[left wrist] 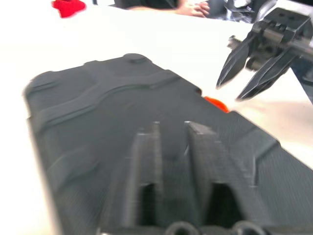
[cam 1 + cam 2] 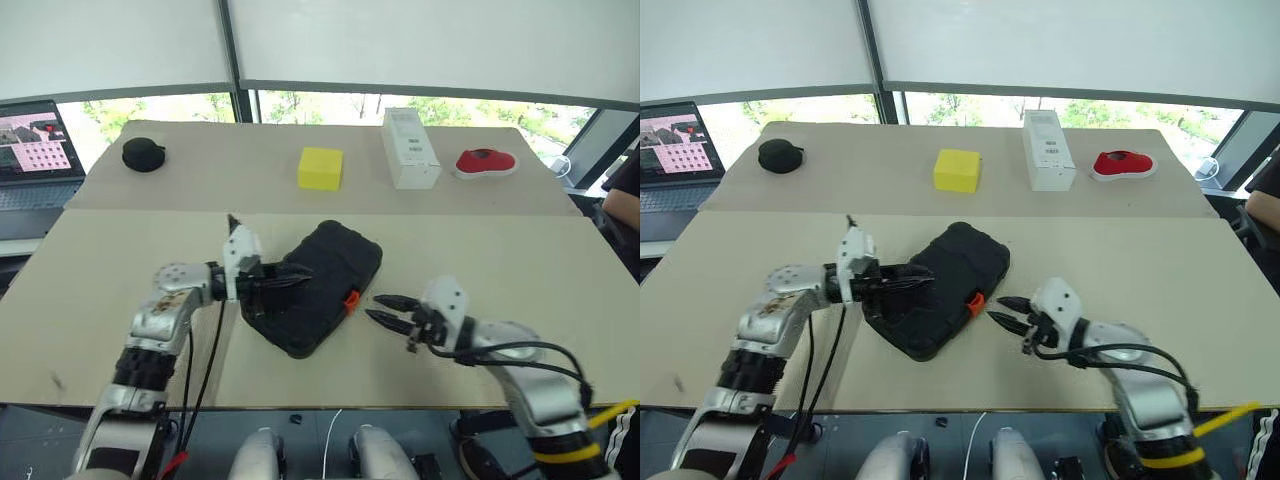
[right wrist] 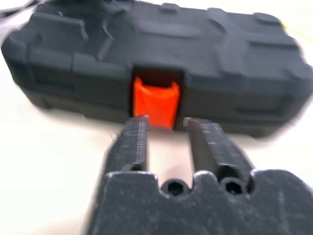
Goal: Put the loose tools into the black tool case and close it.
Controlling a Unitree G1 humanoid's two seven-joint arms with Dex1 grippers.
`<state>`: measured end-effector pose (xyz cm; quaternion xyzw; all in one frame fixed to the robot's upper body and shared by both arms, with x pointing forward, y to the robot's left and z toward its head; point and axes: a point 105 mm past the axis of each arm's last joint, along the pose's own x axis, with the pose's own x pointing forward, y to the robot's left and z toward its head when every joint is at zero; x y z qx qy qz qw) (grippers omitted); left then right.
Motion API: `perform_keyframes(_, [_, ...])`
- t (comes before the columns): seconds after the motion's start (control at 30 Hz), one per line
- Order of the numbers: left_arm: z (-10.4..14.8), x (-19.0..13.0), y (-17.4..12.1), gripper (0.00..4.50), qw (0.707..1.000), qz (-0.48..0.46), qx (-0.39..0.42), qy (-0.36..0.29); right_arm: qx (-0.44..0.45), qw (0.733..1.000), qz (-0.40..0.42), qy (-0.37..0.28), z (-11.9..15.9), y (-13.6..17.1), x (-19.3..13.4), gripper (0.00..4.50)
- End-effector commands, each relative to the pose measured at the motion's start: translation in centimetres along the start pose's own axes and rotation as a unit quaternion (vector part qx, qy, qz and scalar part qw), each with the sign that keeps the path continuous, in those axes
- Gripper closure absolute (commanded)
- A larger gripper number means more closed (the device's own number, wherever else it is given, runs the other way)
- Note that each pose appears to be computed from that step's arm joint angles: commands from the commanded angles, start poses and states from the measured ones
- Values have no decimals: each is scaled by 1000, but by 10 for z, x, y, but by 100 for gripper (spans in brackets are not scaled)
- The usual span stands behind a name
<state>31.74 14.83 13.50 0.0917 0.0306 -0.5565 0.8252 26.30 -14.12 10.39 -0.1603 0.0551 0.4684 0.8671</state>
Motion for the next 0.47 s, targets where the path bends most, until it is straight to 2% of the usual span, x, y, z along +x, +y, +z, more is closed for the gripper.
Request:
perform_keyframes(0.03, [17, -48, 11, 186, 997, 69, 22, -8, -57, 998, -8, -8, 10, -11, -29, 135])
perform_keyframes(0.07, [15, -59, 13, 144, 996, 86, 28, 3, -64, 998, -6, 2, 6, -13, -35, 91])
perform_keyframes(0.17, [-8, -93, 11, 35, 988, 137, 46, 56, -77, 997, -11, 17, 1, -22, -49, 0])
perform_keyframes(0.2, [-17, -103, 11, 6, 983, 158, 50, 75, -81, 996, -13, 20, -1, -25, -52, 0])
perform_keyframes(0.3, [-42, -125, 3, 2, 972, 188, 66, 125, -100, 994, -17, 43, -12, -33, -61, 0])
perform_keyframes(0.47, [-47, -131, -2, 2, 968, 211, 77, 113, -124, 990, -35, 61, -27, -45, -69, 0])
